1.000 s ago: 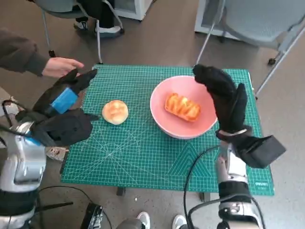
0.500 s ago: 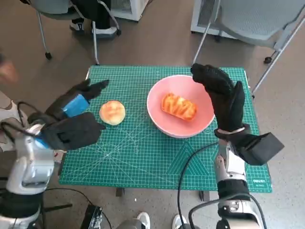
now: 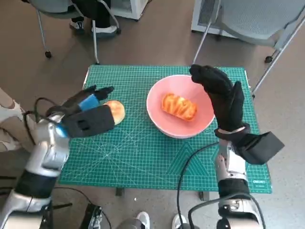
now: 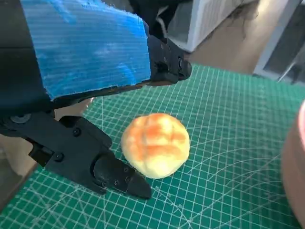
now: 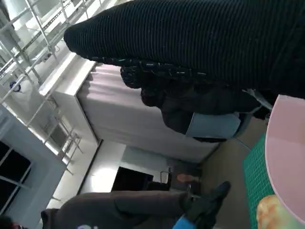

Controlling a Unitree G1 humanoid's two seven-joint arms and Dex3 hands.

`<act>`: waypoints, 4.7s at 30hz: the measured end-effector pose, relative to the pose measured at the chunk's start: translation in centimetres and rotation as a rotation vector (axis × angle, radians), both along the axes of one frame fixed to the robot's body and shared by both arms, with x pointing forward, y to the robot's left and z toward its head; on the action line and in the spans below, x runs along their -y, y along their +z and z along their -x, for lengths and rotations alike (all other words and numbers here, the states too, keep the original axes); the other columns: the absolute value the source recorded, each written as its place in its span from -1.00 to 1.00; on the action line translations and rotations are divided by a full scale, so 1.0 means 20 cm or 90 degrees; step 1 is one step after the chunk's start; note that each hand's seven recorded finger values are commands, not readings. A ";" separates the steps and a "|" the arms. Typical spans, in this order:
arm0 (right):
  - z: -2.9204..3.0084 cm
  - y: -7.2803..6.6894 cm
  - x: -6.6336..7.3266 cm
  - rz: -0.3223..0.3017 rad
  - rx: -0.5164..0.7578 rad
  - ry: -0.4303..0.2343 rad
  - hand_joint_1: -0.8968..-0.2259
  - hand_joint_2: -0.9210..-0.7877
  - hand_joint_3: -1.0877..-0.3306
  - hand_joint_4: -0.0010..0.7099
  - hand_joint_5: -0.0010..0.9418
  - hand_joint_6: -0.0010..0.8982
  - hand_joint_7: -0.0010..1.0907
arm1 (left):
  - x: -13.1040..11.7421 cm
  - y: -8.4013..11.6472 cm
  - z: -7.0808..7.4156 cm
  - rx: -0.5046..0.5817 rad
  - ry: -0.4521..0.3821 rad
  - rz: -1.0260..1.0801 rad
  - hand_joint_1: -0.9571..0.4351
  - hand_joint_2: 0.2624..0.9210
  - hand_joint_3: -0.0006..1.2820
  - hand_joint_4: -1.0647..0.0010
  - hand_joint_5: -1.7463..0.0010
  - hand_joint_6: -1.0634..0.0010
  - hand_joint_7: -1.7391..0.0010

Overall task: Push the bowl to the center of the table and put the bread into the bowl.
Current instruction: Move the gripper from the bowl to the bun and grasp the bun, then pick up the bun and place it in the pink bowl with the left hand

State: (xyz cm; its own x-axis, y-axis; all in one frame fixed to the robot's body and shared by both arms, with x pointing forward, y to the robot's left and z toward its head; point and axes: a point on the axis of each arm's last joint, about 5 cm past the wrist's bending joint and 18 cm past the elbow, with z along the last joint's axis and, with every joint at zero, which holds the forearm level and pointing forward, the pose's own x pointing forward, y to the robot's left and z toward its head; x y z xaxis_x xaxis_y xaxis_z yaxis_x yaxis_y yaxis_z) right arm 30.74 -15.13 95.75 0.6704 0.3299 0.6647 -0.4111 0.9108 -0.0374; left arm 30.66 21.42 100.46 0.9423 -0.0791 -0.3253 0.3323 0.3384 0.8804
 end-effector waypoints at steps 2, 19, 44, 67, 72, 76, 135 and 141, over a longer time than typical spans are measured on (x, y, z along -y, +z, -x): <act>0.000 0.00 0.00 0.000 0.000 -0.001 -0.21 -1.00 -0.20 -0.44 -1.00 -0.89 -0.13 | 0.01 -0.01 -0.02 -0.008 0.001 -0.004 -0.02 0.39 -1.00 1.00 1.00 0.58 1.00; 0.011 0.00 0.04 0.003 0.002 -0.016 -0.19 -1.00 -0.21 -0.44 -1.00 -0.90 -0.13 | 0.06 -0.12 -0.19 -0.074 0.057 -0.091 -0.04 0.39 -1.00 1.00 1.00 0.60 1.00; 0.022 -0.01 0.05 0.000 0.004 -0.028 -0.19 -1.00 -0.22 -0.45 -1.00 -0.91 -0.12 | 0.15 -0.17 -0.25 -0.161 0.058 -0.123 -0.08 0.37 -1.00 1.00 1.00 0.62 1.00; 0.023 -0.01 0.05 0.000 0.004 -0.027 -0.21 -1.00 -0.21 -0.45 -1.00 -0.92 -0.12 | 0.16 -0.22 -0.24 -0.091 0.054 -0.133 0.48 0.85 -0.92 -0.01 0.15 -0.09 0.66; 0.023 -0.01 0.05 -0.001 0.003 -0.027 -0.21 -1.00 -0.21 -0.47 -1.00 -0.92 -0.13 | 0.17 -0.26 -0.22 -0.014 0.034 -0.144 0.39 0.26 -0.14 0.05 -0.72 -0.29 -0.08; 0.023 -0.01 0.05 -0.002 0.003 -0.028 -0.20 -1.00 -0.22 -0.47 -1.00 -0.92 -0.13 | 0.16 -0.27 -0.22 0.004 0.025 -0.146 0.39 0.20 -0.03 0.11 -0.86 -0.31 -0.15; 0.020 -0.01 0.06 -0.012 0.000 -0.028 -0.20 -1.00 -0.17 -0.46 -0.99 -0.90 -0.12 | 0.51 0.09 -0.03 0.423 -0.273 0.178 0.38 1.00 -0.97 -0.46 -0.26 -0.23 -0.28; 0.020 0.00 0.07 -0.022 0.001 -0.030 -0.20 -1.00 -0.15 -0.45 -0.99 -0.89 -0.11 | 0.55 0.08 -0.07 0.379 -0.318 0.206 0.38 1.00 -0.96 -0.42 -0.28 -0.23 -0.28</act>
